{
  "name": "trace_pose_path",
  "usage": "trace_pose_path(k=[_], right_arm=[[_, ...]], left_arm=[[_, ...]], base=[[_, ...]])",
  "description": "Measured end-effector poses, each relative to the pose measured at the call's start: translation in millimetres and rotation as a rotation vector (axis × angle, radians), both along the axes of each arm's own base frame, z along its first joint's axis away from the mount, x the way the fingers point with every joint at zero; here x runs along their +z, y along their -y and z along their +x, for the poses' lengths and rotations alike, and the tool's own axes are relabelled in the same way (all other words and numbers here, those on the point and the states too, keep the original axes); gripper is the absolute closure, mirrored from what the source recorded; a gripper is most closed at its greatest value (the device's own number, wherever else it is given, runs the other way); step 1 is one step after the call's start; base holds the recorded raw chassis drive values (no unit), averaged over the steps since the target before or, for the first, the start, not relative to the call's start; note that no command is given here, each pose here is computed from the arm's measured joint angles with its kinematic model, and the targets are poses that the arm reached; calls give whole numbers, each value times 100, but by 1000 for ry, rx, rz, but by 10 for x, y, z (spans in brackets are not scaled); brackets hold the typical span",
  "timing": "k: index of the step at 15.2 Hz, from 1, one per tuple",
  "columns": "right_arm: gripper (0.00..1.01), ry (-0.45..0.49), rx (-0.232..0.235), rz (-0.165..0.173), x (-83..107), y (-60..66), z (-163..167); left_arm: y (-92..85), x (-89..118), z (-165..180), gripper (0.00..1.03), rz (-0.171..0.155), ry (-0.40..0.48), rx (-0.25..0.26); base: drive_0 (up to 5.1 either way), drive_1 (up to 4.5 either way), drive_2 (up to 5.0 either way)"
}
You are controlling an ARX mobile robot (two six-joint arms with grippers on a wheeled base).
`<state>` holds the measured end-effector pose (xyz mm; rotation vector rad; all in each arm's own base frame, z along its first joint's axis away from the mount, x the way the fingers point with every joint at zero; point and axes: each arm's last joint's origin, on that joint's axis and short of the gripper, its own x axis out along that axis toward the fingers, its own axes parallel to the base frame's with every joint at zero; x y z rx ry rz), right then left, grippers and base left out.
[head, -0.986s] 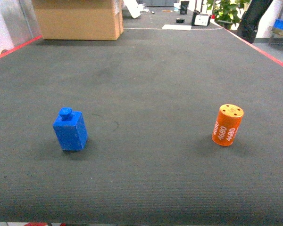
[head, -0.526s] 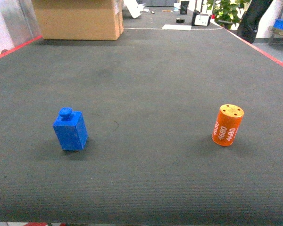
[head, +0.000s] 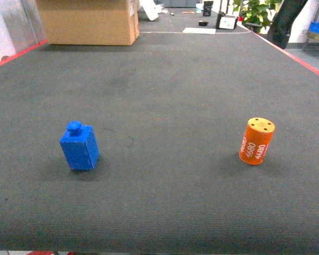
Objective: Sort blue parts and orange caps into right shelf containers
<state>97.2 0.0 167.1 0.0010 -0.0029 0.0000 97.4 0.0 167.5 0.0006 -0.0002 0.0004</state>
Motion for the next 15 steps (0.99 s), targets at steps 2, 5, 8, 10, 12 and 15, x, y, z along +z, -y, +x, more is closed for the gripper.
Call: trace_pose_path(k=[2, 5, 8, 10, 12, 15], right_arm=[[3, 0, 0, 0, 0, 0, 0], [3, 0, 0, 0, 0, 0, 0], [3, -123, -17, 19, -55, -12, 91], [3, -80, 35, 54, 160, -52, 282], [3, -57, 88, 60, 379, -153, 722], [3, -208, 119, 17, 105, -359, 1512]], left_arm=[[0, 0, 0, 5, 0, 0, 0], [0, 0, 0, 5, 0, 0, 0], [79, -23, 124, 5, 7, -151, 147], [163, 215, 392, 5, -3, -82, 146], [299, 426, 778, 5, -26, -30, 60], [563, 201, 1363, 5, -10, -139, -30]], base=[[0, 0, 0], [0, 0, 0], [0, 0, 0], [0, 0, 0], [0, 0, 0], [0, 0, 0]])
